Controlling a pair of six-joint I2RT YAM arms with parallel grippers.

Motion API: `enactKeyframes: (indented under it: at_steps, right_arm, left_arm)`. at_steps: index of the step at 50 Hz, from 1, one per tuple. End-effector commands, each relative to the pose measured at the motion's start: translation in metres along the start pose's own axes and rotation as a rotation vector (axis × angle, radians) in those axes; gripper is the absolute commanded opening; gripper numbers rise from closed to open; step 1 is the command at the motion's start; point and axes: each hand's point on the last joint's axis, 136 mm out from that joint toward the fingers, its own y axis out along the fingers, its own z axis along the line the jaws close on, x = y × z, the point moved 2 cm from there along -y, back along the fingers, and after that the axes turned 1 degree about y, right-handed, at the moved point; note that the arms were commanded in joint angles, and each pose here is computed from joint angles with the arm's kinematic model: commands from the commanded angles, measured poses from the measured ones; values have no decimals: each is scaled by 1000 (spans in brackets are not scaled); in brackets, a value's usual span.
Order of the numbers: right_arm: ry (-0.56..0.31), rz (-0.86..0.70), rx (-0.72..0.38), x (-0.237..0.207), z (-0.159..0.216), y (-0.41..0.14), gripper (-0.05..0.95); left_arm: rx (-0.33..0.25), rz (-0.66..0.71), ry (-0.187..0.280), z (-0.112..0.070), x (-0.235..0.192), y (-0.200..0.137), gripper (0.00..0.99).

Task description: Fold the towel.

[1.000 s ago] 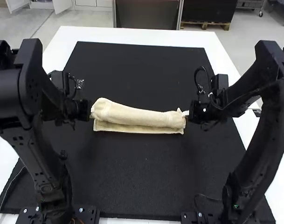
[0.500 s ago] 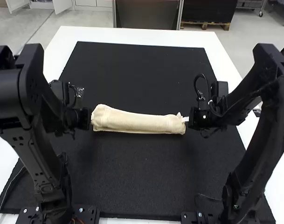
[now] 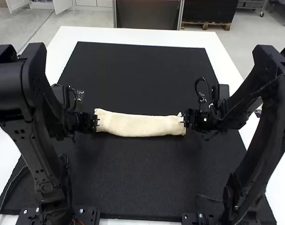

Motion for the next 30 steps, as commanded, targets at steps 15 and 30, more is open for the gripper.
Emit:
enactKeyframes:
  at_steps: [15,30]
  right_arm:
    - [-9,-7,-2,9,2,3,908]
    - [-49,-4,23,16,17,12,907]
  left_arm:
    - [89,-80,-83,41,15,-14,970]
    - [90,-123,-101,47,32,-23,970]
